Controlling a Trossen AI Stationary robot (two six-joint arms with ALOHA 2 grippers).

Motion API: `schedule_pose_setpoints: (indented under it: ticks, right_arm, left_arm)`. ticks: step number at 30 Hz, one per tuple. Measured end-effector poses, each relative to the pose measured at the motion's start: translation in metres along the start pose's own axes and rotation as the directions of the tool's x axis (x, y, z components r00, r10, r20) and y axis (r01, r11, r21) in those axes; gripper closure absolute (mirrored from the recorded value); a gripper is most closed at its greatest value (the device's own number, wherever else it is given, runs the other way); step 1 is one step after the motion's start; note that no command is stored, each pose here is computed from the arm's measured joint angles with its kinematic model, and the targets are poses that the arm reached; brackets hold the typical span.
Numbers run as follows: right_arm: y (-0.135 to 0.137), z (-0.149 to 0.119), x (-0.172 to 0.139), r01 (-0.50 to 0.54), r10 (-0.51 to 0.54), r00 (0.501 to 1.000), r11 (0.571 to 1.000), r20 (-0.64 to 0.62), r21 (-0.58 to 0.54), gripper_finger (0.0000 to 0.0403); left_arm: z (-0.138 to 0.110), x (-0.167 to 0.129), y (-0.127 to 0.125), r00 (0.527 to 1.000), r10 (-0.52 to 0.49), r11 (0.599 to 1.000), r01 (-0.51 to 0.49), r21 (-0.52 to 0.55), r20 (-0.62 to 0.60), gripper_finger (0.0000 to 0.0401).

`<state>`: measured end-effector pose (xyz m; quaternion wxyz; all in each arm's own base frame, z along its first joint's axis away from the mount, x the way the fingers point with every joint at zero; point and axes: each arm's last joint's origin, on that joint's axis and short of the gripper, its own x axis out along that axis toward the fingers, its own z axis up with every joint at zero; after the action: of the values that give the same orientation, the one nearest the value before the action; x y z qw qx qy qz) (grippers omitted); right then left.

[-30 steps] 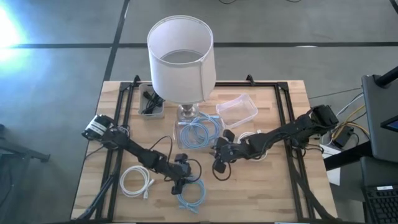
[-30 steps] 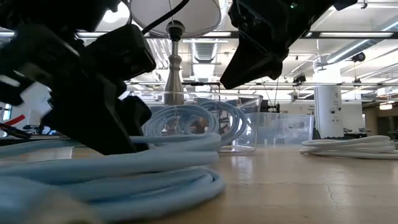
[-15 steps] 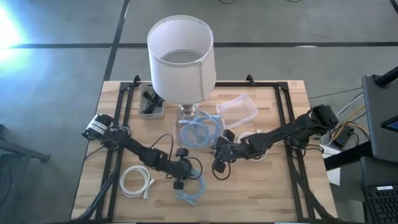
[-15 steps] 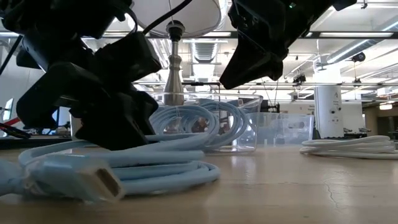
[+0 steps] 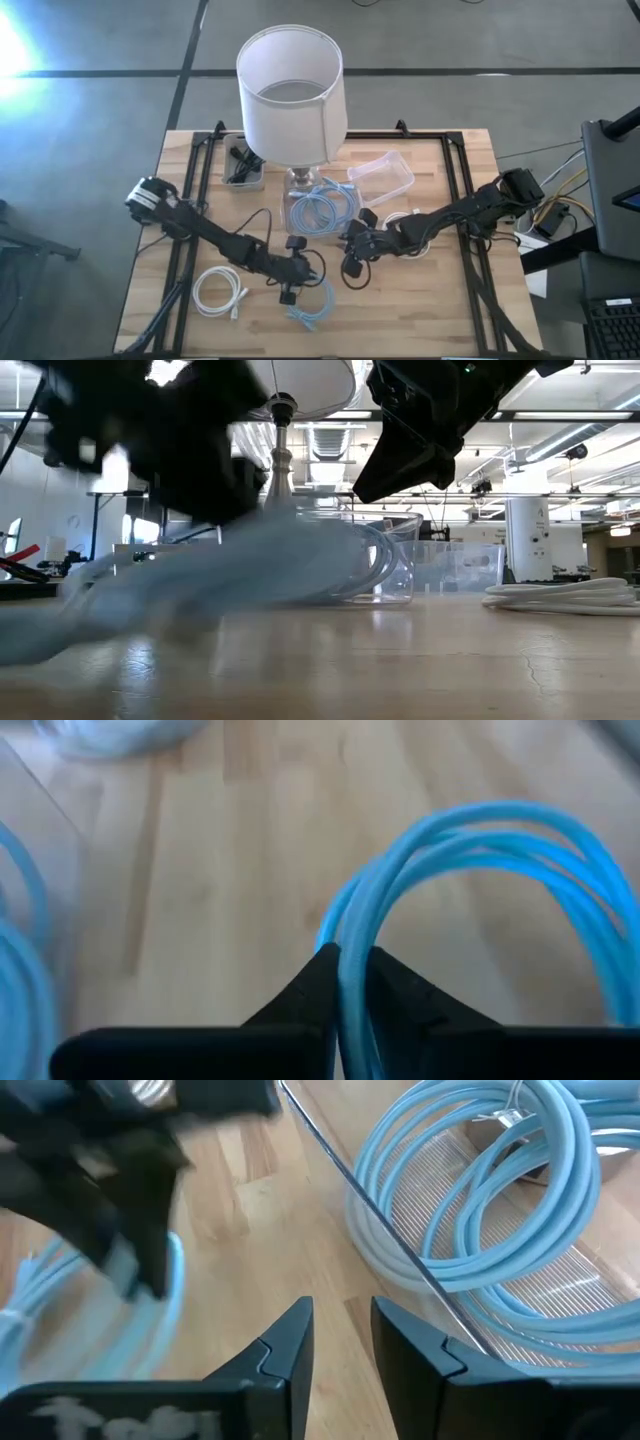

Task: Pick & Place USB Port
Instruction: Put the blue hdmi cable into the left transparent bin

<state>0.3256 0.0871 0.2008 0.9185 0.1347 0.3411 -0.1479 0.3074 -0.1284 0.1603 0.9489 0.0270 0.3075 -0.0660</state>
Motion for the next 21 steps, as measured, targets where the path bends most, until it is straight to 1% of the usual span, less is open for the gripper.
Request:
schedule_pose_setpoints:
  ticks: [2,4,6,8,9,12,13,15,16,19,20,21]
  right_arm:
    - [0.0,-0.001,0.0,0.003,-0.003,1.0,1.0,-0.006,-0.003,0.0304]
    - [0.0,-0.003,0.0,-0.002,0.002,1.0,1.0,-0.015,-0.008,0.0307]
    - [0.002,-0.007,-0.001,-0.029,0.028,0.999,0.999,-0.046,-0.017,0.031]
    - [0.005,-0.012,-0.002,-0.067,0.065,0.994,0.997,-0.088,-0.029,0.0313]
    - [0.006,-0.014,-0.003,-0.085,0.081,0.991,0.996,-0.11,-0.035,0.0314]
    - [0.012,-0.023,-0.006,-0.131,0.12,0.979,0.99,-0.166,-0.056,0.0317]
    - [0.014,-0.025,-0.008,-0.139,0.126,0.976,0.988,-0.175,-0.063,0.0317]
    - [0.018,-0.03,-0.01,-0.151,0.135,0.974,0.986,-0.182,-0.076,0.0315]
    - [0.02,-0.032,-0.011,-0.159,0.141,0.972,0.984,-0.187,-0.082,0.0314]
    - [0.024,-0.035,-0.013,-0.173,0.152,0.969,0.98,-0.193,-0.099,0.031]
    - [0.024,-0.036,-0.014,-0.176,0.154,0.969,0.979,-0.194,-0.101,0.0309]
    - [0.025,-0.036,-0.014,-0.177,0.155,0.969,0.979,-0.194,-0.102,0.0308]
  left_arm:
    - [0.009,-0.011,-0.001,1.0,-0.005,1.0,0.005,0.008,0.004,0.0351]
    - [0.015,-0.023,-0.003,1.0,-0.009,0.999,0.009,0.043,0.004,0.0355]
    - [0.026,-0.036,-0.005,0.999,0.002,0.997,-0.006,0.081,0.048,0.0362]
    - [0.037,-0.05,-0.004,0.993,0.051,0.992,-0.063,0.111,0.11,0.037]
    - [0.042,-0.057,-0.002,0.987,0.09,0.986,-0.108,0.126,0.136,0.0372]
    - [0.049,-0.072,0.006,0.957,0.236,0.95,-0.264,0.165,0.171,0.0373]
    - [0.051,-0.076,0.009,0.939,0.289,0.932,-0.32,0.168,0.188,0.0373]
    - [0.058,-0.086,0.014,0.891,0.393,0.892,-0.43,0.141,0.228,0.0373]
    - [0.063,-0.091,0.017,0.858,0.448,0.867,-0.486,0.115,0.251,0.0373]
    - [0.07,-0.099,0.025,0.748,0.597,0.771,-0.635,0.05,0.289,0.0373]
    - [0.073,-0.1,0.028,0.716,0.633,0.743,-0.669,0.029,0.296,0.0373]
    - [0.074,-0.101,0.03,0.696,0.652,0.727,-0.687,0.013,0.3,0.0372]
